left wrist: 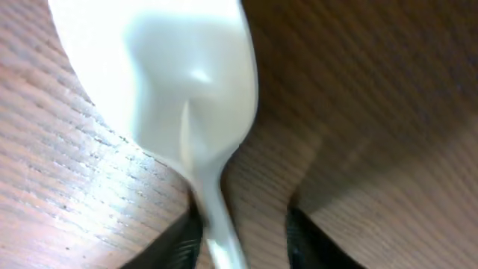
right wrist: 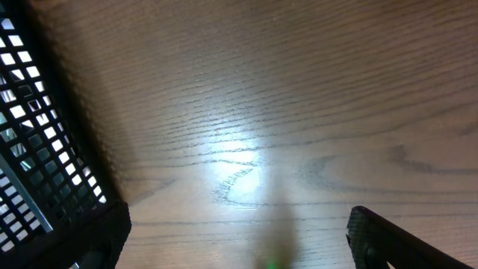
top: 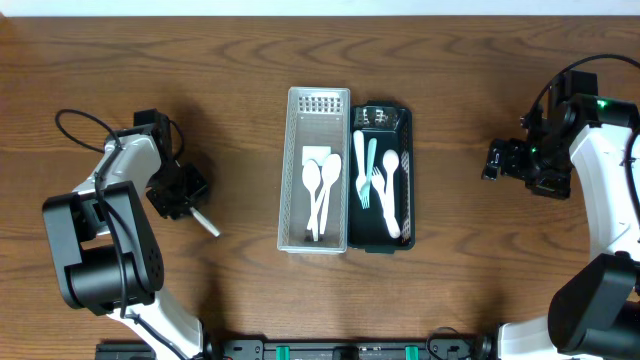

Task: Pack container
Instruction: 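Grasp the last white spoon with the left gripper, then place the last spoon into the clear basket with the left gripper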

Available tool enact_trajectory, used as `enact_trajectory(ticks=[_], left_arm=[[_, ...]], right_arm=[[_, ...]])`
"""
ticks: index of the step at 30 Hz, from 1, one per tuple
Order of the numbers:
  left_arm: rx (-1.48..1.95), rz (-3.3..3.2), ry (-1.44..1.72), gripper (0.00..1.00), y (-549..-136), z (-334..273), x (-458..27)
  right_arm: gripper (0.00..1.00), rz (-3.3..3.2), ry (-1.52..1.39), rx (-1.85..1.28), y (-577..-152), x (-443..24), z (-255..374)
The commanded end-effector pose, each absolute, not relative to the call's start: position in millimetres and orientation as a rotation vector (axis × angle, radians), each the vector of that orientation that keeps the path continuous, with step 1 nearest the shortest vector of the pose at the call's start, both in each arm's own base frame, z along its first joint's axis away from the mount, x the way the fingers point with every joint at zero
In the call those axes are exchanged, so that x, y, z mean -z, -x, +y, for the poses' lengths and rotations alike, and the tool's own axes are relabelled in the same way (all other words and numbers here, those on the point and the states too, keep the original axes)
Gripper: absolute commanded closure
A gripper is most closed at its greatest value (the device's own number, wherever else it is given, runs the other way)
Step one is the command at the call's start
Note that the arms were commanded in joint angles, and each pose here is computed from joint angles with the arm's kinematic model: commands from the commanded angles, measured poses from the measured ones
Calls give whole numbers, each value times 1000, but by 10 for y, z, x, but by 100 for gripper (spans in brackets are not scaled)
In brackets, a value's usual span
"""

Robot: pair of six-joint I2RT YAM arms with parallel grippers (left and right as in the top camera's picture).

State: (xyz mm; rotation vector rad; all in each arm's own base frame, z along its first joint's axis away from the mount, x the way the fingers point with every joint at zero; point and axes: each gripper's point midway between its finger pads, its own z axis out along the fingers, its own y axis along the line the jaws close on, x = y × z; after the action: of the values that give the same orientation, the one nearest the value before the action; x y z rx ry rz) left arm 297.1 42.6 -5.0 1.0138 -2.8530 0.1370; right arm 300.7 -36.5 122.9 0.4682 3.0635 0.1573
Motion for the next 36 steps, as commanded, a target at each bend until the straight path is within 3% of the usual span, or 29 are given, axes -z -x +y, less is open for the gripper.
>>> enact_trajectory(ticks=[1,8,28,32,36], left_arm=[[-155,-2823,-1002,64,-2893,395,124],[-154,-2824,-1003,78,-2894,396,124],[-158,-2840,-1006,93,-2926,401,91],[-169,-2885,-1002,94,-3001,400,-96],[-201,-3032,-916,94,-3157,271,-582]], right_arm=[[4,3066,-488,-170,-3008,-1209,-345],[4,3066,-488,-170,-3008,-1209,-345],[4,3066,-488,-170,-3008,-1209,-345],[4,3066,-488,-170,-3008,-1209,-345],[4,3066,-488,-170,-3008,-1209,-345]])
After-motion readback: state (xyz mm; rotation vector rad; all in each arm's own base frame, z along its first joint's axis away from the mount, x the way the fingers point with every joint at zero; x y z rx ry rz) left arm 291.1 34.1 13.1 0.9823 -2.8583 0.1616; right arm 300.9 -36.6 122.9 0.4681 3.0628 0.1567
